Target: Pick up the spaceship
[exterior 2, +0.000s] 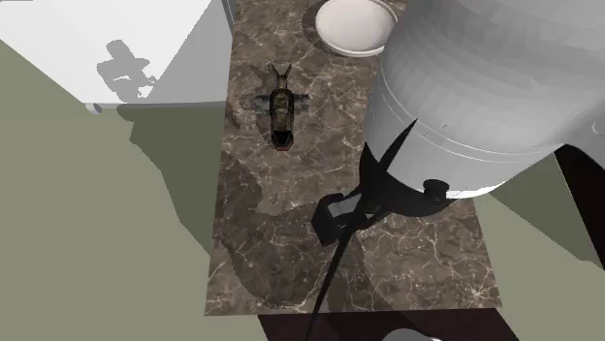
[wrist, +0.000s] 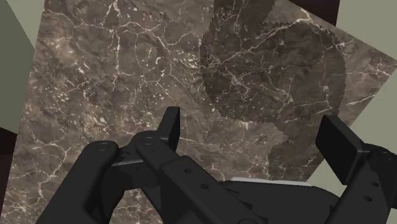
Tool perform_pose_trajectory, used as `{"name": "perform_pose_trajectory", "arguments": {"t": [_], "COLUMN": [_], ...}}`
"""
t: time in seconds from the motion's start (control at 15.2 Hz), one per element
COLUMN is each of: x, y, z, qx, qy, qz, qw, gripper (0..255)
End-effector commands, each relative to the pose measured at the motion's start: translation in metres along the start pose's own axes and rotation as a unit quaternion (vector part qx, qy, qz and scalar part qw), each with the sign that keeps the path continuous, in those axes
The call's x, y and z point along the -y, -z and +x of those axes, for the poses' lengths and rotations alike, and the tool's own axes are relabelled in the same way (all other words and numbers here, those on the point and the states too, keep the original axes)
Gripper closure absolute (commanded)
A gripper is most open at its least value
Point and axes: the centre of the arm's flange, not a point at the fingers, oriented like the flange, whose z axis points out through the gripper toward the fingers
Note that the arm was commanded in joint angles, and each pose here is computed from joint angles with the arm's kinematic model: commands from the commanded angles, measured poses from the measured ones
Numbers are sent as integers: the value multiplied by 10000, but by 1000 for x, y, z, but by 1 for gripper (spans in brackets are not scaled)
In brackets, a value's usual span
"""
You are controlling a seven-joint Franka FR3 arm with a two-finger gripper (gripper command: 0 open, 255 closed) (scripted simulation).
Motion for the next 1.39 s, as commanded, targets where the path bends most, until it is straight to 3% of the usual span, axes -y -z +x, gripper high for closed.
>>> {"name": "perform_pose_trajectory", "arguments": {"t": [0.0, 0.66, 1.32], "x": [0, 15, 16], "y": [0, -66, -126], "z": [0, 104, 213], "qx": [0, -312, -621], "qy": [0, -659, -1315], "qz": [0, -59, -118], "qw": [10000, 9973, 9893], "gripper": [0, 0, 0]}}
